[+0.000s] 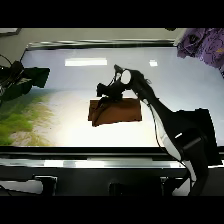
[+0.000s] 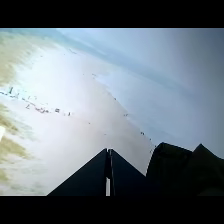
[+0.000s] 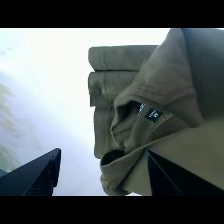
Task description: Fold the clothes and pants, and hang the long-sleeved shirts on hangers.
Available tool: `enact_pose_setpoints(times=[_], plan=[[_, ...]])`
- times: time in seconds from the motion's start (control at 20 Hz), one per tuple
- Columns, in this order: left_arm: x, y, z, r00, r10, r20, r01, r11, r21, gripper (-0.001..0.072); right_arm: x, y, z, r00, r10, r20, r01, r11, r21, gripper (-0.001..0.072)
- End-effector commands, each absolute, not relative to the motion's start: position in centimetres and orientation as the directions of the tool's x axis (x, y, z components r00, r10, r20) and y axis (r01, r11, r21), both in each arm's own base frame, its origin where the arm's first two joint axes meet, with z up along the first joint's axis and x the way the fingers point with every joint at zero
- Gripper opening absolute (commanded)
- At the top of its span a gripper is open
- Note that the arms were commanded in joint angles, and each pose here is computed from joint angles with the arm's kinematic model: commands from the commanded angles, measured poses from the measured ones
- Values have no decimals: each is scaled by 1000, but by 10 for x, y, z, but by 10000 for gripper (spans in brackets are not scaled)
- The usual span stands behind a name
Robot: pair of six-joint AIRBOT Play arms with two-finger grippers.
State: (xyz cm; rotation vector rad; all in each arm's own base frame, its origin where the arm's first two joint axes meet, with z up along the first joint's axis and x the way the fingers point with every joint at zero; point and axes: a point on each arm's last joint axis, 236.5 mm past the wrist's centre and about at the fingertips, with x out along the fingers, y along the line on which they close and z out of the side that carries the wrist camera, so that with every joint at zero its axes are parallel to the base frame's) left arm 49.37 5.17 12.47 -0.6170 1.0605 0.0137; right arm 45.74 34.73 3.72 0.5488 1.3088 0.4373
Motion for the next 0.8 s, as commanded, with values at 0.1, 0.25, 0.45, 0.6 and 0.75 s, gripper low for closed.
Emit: enact_pose_setpoints(times=[0.1, 0.25, 0.45, 0.6, 0.75], plan=[[495, 36, 124, 494, -294, -818, -272, 842, -466, 21, 480, 224, 117, 338, 542, -770, -46, 826, 561, 617], [495, 34, 124, 494, -296, -818, -268, 843, -467, 21, 474, 116, 118, 312, 473, -824, -18, 870, 492, 617], [495, 34, 125, 494, -296, -818, -268, 843, -467, 20, 469, 53, 83, 292, 603, -742, 80, 758, 648, 615], [497, 34, 125, 502, -293, -814, -267, 843, -468, 21, 456, 51, 28, 269, 658, -703, 139, 696, 704, 611], [500, 36, 127, 514, -288, -808, -266, 842, -469, 21, 443, 74, -26, 218, 693, -687, 177, 664, 727, 609]])
